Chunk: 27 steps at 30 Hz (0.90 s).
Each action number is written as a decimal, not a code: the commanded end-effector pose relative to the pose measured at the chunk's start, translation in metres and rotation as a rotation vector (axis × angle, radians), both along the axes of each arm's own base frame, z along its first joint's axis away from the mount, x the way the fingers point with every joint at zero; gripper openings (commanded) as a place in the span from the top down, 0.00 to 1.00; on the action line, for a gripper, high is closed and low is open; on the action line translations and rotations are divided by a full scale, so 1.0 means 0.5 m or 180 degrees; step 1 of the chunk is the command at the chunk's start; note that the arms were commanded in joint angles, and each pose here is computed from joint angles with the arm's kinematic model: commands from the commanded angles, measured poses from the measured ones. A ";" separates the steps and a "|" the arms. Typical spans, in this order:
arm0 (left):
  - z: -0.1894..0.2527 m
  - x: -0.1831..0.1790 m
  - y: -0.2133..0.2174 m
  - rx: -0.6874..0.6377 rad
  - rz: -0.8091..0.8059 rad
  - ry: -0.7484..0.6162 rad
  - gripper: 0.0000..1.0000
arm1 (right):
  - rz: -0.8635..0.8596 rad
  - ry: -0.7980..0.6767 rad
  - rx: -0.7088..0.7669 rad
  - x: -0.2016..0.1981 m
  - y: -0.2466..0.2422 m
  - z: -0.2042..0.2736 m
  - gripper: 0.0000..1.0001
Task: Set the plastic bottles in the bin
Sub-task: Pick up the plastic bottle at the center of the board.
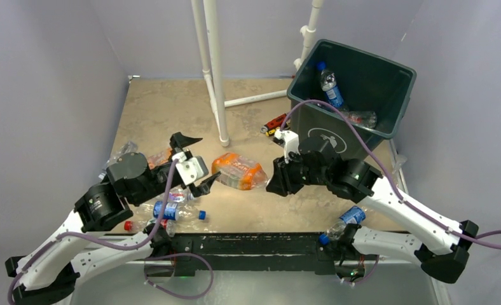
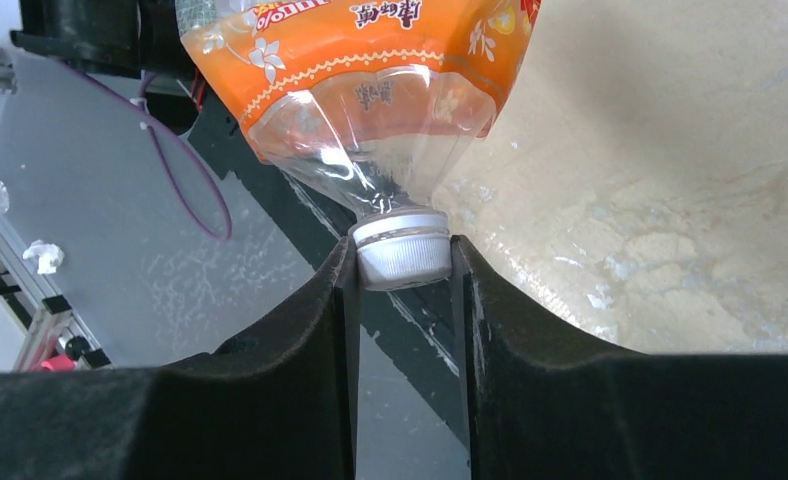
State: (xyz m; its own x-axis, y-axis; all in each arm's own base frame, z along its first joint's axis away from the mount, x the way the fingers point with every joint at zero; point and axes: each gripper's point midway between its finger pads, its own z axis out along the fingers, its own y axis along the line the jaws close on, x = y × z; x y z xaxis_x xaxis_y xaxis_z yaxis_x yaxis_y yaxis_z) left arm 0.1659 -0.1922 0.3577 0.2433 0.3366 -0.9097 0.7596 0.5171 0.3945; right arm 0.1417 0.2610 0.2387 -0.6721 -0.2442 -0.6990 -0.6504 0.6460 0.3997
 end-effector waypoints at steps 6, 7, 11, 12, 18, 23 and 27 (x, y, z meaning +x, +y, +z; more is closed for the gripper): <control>-0.078 -0.037 -0.050 0.0833 -0.0857 -0.0120 0.01 | 0.0063 0.0072 -0.0104 -0.030 -0.035 0.019 1.00; -0.079 -0.041 -0.055 0.0786 -0.0914 -0.0163 0.01 | 0.0074 0.0076 -0.0095 -0.031 -0.034 0.019 1.00; -0.119 -0.055 -0.079 0.0895 -0.1161 -0.0059 0.01 | 0.0147 0.0087 -0.0048 -0.032 -0.022 0.027 1.00; -0.130 -0.059 -0.084 0.0938 -0.1212 -0.0035 0.01 | 0.0162 0.0079 -0.0052 -0.030 -0.019 0.031 1.00; -0.163 -0.079 -0.107 0.1105 -0.1416 0.0056 0.06 | 0.0213 0.0018 -0.0111 -0.016 -0.006 0.057 1.00; -0.208 -0.079 -0.118 0.1387 -0.1401 0.0142 0.14 | 0.0276 -0.0005 -0.0100 -0.010 0.007 0.071 1.00; -0.233 -0.050 -0.116 0.1616 -0.1139 0.0150 0.28 | 0.0324 -0.0020 -0.0081 -0.010 0.012 0.080 1.00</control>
